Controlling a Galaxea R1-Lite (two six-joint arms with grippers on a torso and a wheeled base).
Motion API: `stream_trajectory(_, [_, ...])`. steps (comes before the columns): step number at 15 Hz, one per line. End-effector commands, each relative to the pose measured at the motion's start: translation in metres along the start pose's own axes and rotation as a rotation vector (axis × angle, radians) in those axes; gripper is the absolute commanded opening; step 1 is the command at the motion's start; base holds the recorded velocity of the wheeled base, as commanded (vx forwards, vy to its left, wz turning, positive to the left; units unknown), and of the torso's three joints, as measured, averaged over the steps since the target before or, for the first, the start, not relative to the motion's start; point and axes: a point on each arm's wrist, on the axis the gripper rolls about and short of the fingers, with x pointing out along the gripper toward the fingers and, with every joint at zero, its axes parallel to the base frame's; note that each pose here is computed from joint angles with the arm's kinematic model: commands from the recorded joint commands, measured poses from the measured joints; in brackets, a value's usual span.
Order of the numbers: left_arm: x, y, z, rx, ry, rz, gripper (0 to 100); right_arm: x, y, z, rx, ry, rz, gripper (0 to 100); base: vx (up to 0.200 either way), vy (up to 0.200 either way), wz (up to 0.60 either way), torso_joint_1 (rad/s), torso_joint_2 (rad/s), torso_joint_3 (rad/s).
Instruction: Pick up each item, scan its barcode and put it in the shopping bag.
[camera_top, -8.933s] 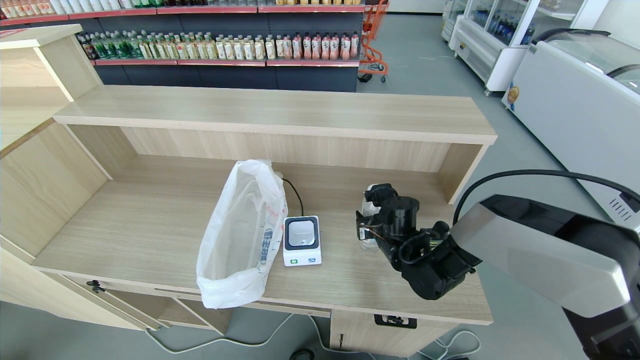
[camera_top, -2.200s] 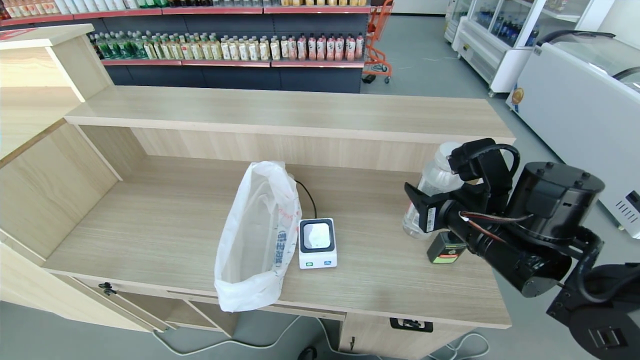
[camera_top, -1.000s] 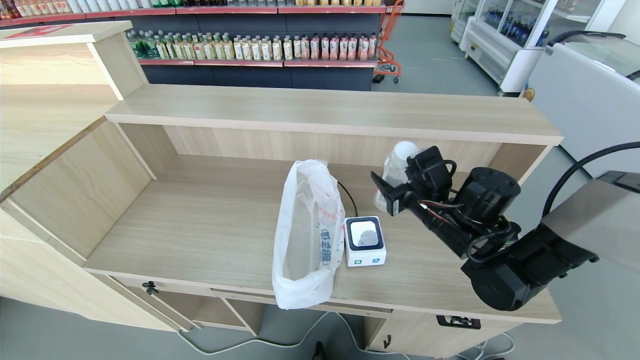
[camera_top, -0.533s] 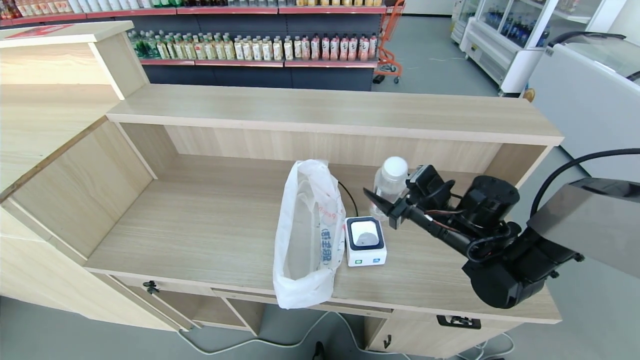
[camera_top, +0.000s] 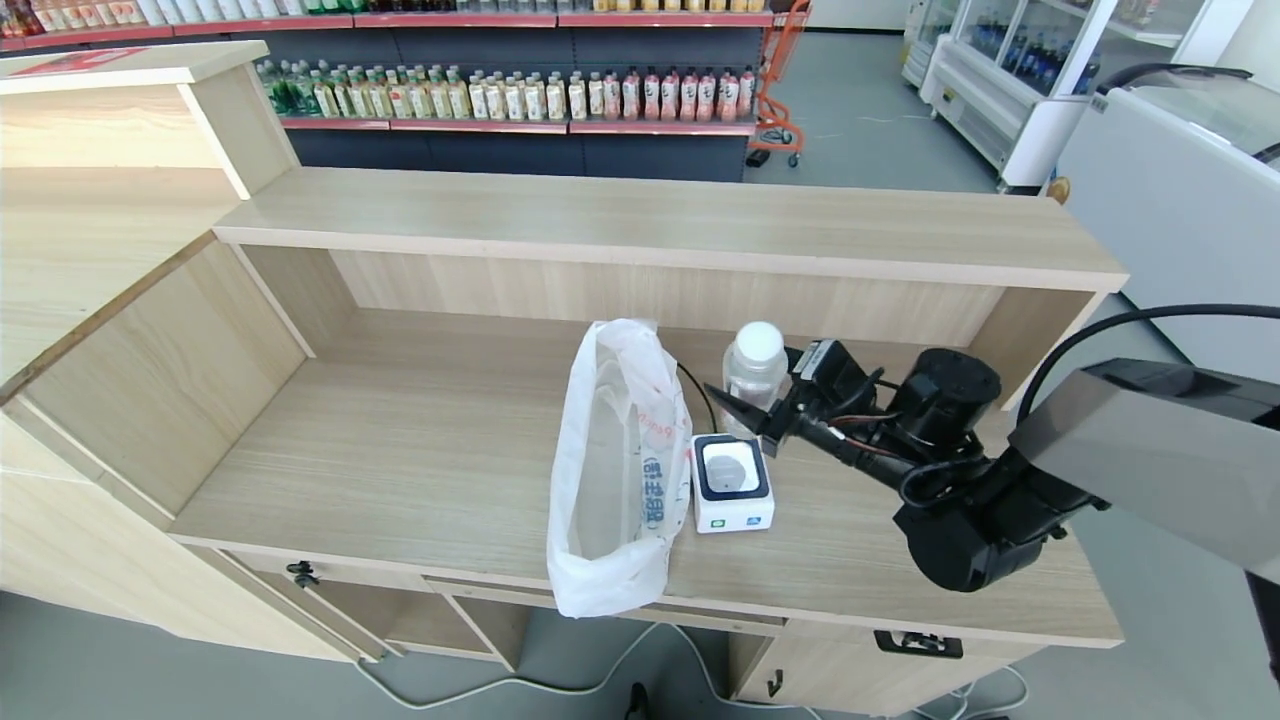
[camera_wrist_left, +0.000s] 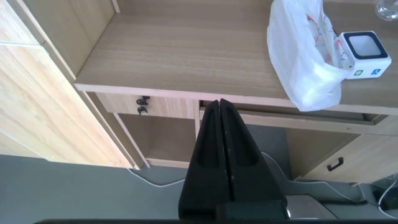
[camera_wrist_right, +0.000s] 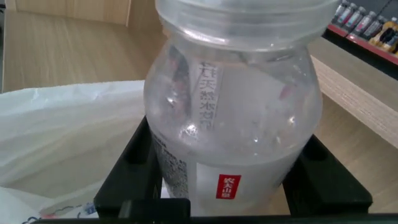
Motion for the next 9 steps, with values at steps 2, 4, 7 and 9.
stream_trajectory(2, [0.000, 0.000, 0.000, 0.000, 0.000, 0.001, 0, 0.006, -0.007, -0.028, -0.035, -0.018, 0.024, 0, 0.000, 0.000, 0.00, 0.000, 0.00, 0.000])
stream_trajectory(4, [0.000, 0.000, 0.000, 0.000, 0.000, 0.001, 0, 0.003, -0.009, -0.040, -0.035, -0.014, 0.042, 0, 0.000, 0.000, 0.00, 0.000, 0.00, 0.000])
stream_trajectory(7, [0.000, 0.000, 0.000, 0.000, 0.000, 0.000, 0, 0.003, -0.011, -0.063, -0.055, -0.022, 0.068, 0, 0.000, 0.000, 0.00, 0.000, 0.00, 0.000])
stream_trajectory(9, [0.000, 0.000, 0.000, 0.000, 0.000, 0.000, 0, 0.011, -0.013, -0.070, -0.076, -0.061, 0.086, 0, 0.000, 0.000, 0.00, 0.000, 0.00, 0.000])
